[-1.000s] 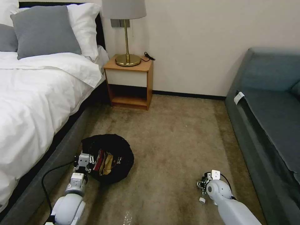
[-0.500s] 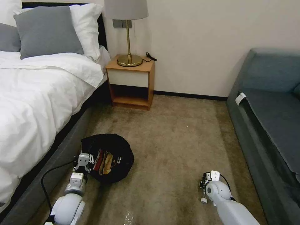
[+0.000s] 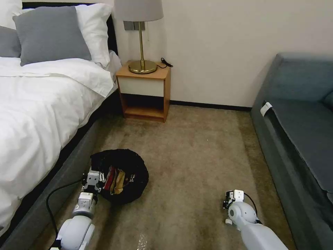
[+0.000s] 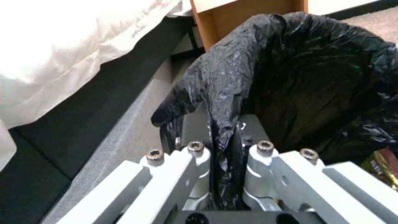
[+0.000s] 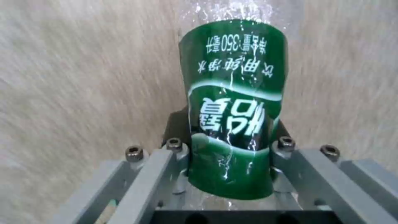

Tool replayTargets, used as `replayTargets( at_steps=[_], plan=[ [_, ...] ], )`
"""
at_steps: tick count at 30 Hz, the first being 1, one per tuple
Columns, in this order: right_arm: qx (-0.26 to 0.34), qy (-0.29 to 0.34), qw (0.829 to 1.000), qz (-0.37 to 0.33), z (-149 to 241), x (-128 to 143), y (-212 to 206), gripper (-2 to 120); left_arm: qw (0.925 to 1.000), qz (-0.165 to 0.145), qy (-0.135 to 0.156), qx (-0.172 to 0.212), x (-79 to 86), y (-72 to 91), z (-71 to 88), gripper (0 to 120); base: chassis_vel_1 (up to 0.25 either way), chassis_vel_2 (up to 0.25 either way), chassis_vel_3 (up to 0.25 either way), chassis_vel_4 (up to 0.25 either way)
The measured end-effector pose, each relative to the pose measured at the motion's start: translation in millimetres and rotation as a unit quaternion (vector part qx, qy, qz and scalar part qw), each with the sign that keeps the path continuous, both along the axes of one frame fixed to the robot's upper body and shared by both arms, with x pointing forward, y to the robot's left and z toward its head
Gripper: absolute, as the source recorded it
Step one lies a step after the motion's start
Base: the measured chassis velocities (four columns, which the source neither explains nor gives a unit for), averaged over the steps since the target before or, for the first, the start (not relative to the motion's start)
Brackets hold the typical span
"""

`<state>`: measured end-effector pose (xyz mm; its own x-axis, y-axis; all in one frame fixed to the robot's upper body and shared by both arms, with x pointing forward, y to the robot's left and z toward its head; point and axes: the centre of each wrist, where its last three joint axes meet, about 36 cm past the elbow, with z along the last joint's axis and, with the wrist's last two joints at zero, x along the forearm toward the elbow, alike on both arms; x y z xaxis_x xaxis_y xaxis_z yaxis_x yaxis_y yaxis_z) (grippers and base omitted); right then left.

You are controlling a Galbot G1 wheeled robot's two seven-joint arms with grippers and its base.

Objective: Pick up the trash bin, then pick up the garbage on the floor and place it into the trash bin.

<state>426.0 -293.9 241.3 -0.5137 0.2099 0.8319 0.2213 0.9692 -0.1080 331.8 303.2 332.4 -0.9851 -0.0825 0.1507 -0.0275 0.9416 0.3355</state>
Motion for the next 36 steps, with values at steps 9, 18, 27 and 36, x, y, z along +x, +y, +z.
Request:
replayTargets(
  at_steps=[9,18,27,36],
  plan=[
    [-0.010,-0.058,0.998,0.035,38,20,14,20,1.0000,-0.001,-0.001,0.000,0.4,-1.5,0.5,6,0.000,0.000,0.000,0.000],
    [0.053,-0.203,0.964,0.161,70,24,37,20,1.0000,-0.003,-0.004,0.002,2.6,-1.0,2.0,6,0.000,0.000,0.000,0.000],
    [0.134,-0.273,0.919,0.250,114,28,108,20,1.0000,-0.007,-0.003,0.000,5.9,-8.6,2.4,6,0.000,0.000,0.000,0.000],
    [0.220,-0.300,0.873,0.316,138,29,194,20,0.9999,-0.011,-0.004,-0.003,9.4,-18.2,4.5,6,0.000,0.000,0.000,0.000]
  ],
)
